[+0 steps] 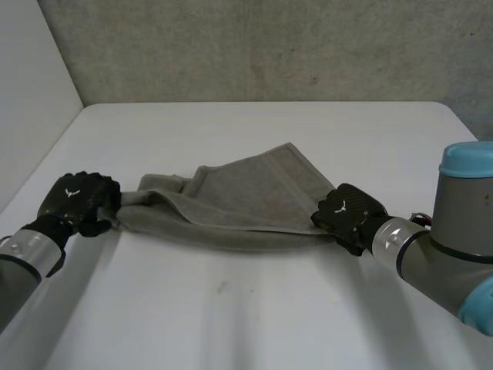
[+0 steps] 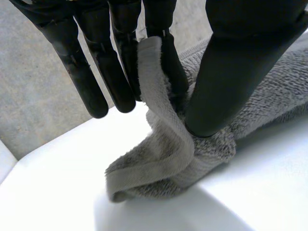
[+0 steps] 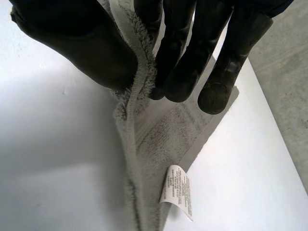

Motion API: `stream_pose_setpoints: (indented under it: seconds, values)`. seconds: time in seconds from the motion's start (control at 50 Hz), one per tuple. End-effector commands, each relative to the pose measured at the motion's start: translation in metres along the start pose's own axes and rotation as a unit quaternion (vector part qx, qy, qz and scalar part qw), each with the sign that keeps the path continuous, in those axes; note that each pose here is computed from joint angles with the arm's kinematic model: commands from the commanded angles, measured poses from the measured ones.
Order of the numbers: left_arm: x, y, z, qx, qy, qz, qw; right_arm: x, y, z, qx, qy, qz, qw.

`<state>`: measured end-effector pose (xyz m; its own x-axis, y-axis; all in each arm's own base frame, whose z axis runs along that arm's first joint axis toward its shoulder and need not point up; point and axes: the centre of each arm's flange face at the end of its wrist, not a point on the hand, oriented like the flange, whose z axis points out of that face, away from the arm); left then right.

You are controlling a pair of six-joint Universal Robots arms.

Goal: Fold the towel.

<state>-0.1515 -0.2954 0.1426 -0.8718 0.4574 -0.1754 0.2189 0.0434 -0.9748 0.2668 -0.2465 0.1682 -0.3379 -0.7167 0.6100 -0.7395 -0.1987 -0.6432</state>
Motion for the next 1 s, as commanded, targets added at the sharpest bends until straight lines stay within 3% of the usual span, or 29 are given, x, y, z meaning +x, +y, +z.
stream_pose_setpoints:
  seconds: [0.02, 0.2, 0.38, 0.58, 0.82, 1.0]
  values:
    - [0.007, -0.013, -0.011, 0.002, 0.003, 0.042, 0.999, -0.006, -0.002, -0.011, 0.004, -0.004, 0.019, 1.000]
    - [0.024, -0.047, -0.021, 0.053, 0.017, 0.066, 0.996, -0.009, 0.000, -0.012, 0.008, 0.000, 0.027, 1.000]
    - [0.040, -0.052, -0.018, 0.067, 0.039, 0.062, 0.995, -0.013, 0.002, -0.012, 0.006, -0.005, 0.029, 1.000]
    - [0.041, -0.029, 0.011, 0.038, 0.008, 0.058, 0.998, -0.016, 0.004, -0.013, 0.003, -0.010, 0.030, 1.000]
    - [0.041, -0.018, 0.025, 0.030, 0.011, 0.053, 0.998, -0.018, 0.006, -0.011, -0.002, -0.013, 0.030, 0.999]
    - [0.025, -0.021, 0.041, 0.028, -0.050, 0.060, 0.997, -0.013, 0.005, -0.012, -0.002, -0.003, 0.030, 1.000]
